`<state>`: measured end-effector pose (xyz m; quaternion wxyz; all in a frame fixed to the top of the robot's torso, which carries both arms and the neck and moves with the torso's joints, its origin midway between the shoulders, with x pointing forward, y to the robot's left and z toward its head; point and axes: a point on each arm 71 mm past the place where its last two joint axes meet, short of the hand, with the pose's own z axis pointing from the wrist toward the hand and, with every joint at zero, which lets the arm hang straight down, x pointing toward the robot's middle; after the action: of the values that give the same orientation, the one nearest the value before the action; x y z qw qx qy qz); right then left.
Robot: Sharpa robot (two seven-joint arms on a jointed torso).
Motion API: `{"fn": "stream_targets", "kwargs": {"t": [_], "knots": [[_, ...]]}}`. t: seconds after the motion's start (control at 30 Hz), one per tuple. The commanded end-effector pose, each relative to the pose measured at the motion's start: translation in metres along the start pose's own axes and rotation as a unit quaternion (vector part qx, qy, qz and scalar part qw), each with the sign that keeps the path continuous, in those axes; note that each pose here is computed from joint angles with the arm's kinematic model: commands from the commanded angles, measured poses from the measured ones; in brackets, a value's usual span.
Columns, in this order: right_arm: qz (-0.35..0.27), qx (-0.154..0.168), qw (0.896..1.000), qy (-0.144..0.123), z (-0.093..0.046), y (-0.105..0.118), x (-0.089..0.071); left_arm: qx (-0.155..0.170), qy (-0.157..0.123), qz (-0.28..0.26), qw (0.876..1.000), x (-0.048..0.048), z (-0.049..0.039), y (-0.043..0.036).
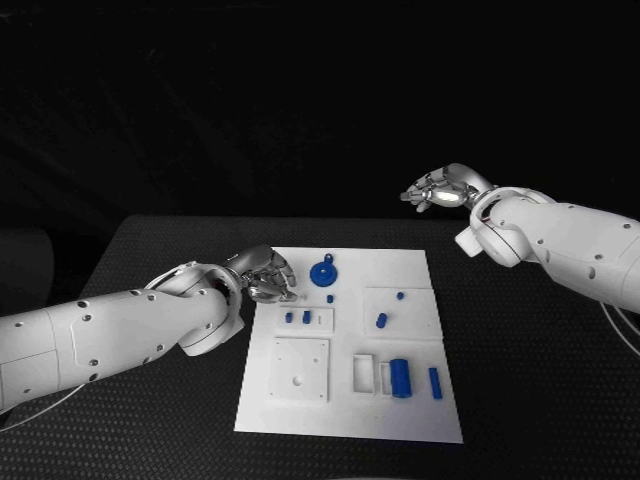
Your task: Assemble the parts on the task board
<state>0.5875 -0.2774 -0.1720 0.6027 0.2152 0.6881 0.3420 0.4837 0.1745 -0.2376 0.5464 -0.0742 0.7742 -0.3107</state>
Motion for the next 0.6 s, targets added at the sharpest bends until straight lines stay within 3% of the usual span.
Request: {"fn": "stream_targets", "kwargs": {"t": [0.03,0.1,0.27,0.47,0.6], "knots": [[0.001,-0.003,1.0,0.004,0.0,0.0,0.0,0.102,-0.024,0.021,0.994,-0.0002,0.0013,-0.0209],[0.001,-0.003,1.0,0.005,0.0,0.0,0.001,0.131,-0.023,0.046,0.99,0.0033,0.0032,-0.0297],[0.001,-0.003,1.0,0.005,0.0,0.0,0.001,0.159,-0.017,0.091,0.983,0.0092,0.0091,-0.0407],[0.001,-0.004,1.0,0.006,0.001,0.001,0.002,0.165,0.0,0.149,0.975,0.0156,0.0207,-0.0467],[0.001,-0.004,1.0,0.007,0.001,0.002,0.003,0.161,0.027,0.199,0.966,0.0229,0.0279,-0.0505]]}}
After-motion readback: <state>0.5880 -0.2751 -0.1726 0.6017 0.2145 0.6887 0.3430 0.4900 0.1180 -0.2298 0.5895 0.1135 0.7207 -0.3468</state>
